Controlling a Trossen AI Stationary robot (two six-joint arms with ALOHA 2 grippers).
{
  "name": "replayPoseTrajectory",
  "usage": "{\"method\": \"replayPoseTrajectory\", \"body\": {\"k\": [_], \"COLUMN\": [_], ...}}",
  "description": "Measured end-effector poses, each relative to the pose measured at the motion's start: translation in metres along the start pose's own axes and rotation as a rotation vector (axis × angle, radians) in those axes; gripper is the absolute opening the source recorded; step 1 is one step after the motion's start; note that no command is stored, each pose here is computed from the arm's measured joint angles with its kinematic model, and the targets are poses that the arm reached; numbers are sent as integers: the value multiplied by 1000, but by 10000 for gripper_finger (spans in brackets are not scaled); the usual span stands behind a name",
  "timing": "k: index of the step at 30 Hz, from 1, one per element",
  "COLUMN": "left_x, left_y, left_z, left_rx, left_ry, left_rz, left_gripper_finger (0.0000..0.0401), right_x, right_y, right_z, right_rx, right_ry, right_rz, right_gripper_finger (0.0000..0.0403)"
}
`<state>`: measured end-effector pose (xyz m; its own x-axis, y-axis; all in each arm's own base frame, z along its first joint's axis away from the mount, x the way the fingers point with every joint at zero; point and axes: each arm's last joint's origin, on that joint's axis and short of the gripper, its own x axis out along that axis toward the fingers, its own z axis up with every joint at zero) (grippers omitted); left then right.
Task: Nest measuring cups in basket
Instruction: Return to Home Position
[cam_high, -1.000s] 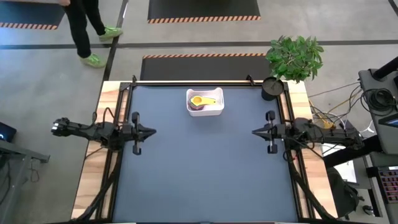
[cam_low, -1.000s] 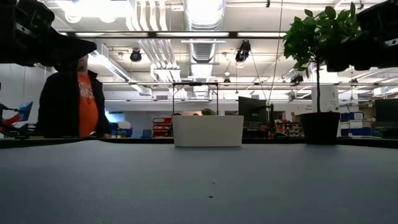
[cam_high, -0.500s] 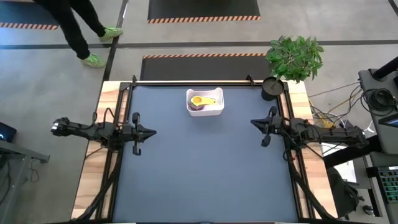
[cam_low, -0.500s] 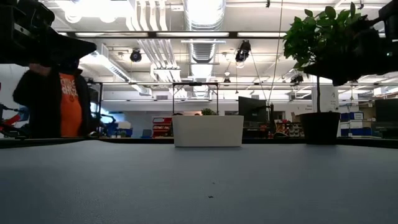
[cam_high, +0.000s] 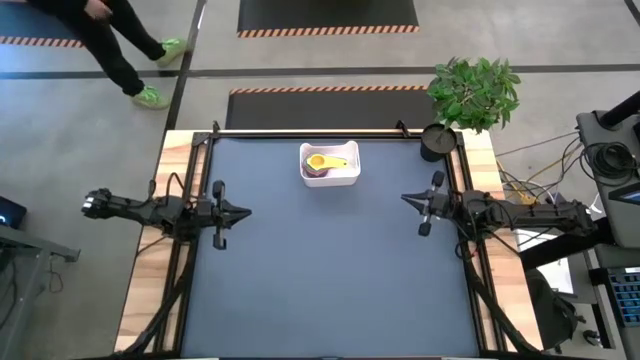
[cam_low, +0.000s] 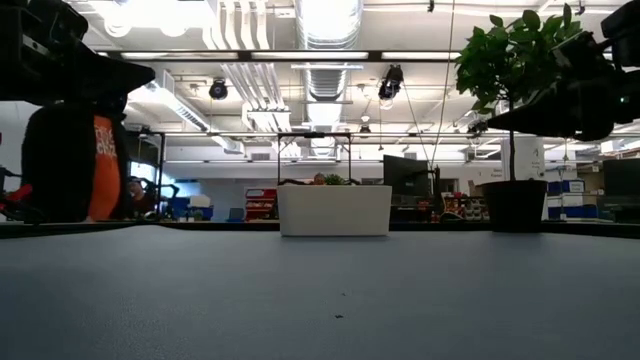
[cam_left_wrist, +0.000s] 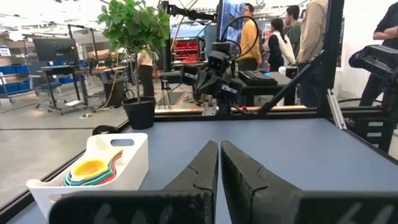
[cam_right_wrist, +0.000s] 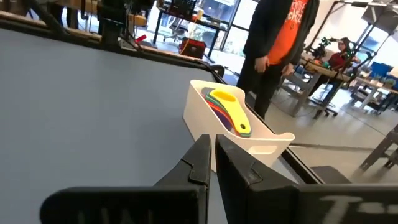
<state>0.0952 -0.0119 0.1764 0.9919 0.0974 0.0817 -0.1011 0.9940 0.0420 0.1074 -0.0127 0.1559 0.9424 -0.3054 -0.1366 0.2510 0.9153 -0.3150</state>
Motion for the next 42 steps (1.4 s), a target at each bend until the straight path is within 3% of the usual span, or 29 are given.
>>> {"method": "replayPoseTrajectory", "body": {"k": [7, 42], "left_x": [0, 0], "left_y": [0, 0], "left_z": [0, 1], "left_rx": [0, 0], "left_ry": [1, 0], "left_rz": [0, -1], "left_gripper_finger": [0, 0], "right_x": [0, 0], "right_y": [0, 0], "right_z": [0, -1], "right_rx": [51, 50], "right_ry": [1, 3], "right_rz": [0, 0], "right_gripper_finger": [13, 13]}}
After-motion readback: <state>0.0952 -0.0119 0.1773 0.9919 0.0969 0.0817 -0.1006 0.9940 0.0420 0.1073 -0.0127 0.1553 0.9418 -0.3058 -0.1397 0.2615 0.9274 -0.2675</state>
